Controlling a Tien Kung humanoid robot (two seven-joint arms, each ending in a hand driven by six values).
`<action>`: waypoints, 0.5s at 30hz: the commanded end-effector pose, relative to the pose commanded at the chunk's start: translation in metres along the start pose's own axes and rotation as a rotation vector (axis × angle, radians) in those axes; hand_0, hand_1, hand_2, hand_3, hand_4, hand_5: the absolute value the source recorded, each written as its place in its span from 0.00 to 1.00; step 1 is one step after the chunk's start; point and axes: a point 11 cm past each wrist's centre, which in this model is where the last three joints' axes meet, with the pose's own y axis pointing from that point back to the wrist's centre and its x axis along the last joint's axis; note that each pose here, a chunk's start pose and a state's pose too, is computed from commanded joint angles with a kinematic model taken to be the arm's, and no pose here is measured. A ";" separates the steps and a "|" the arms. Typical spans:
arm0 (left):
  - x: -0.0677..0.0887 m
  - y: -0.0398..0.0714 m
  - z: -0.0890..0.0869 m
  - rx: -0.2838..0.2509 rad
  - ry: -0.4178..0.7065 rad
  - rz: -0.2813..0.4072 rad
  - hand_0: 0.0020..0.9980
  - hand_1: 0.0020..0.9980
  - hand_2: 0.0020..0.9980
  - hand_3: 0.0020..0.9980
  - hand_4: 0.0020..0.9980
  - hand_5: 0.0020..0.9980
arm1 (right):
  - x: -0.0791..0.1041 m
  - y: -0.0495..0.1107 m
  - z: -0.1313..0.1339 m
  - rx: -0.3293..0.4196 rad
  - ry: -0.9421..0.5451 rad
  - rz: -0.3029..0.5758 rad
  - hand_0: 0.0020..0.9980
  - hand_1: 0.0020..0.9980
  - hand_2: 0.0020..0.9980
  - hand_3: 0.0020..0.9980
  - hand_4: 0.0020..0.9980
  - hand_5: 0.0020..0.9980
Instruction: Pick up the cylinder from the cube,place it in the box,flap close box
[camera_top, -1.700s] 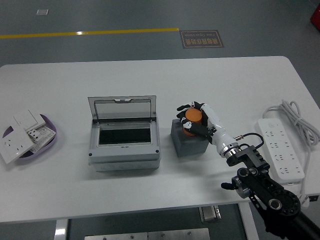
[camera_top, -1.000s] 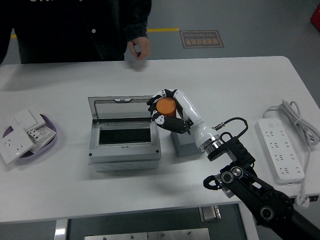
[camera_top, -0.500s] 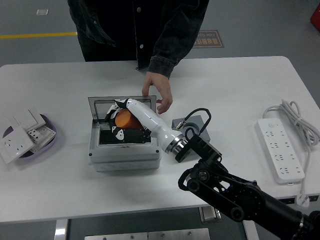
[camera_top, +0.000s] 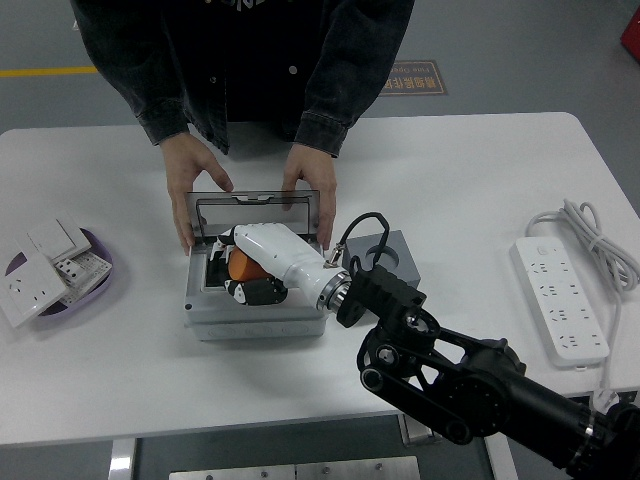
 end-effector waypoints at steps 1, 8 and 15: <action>0.000 0.000 0.000 0.000 0.000 0.000 0.64 0.67 0.66 0.70 0.75 0.32 | 0.000 0.000 0.000 -0.002 0.020 -0.002 0.24 0.38 0.46 0.47 0.19 0.00; 0.001 0.000 0.001 -0.001 -0.002 0.002 0.64 0.67 0.66 0.70 0.75 0.32 | 0.000 -0.003 0.002 -0.015 0.105 -0.013 0.69 0.68 0.69 0.70 0.44 0.00; 0.001 0.000 0.000 -0.001 -0.003 0.002 0.64 0.67 0.66 0.70 0.75 0.32 | -0.002 -0.003 0.008 -0.035 0.132 -0.024 0.79 0.70 0.71 0.71 0.40 0.16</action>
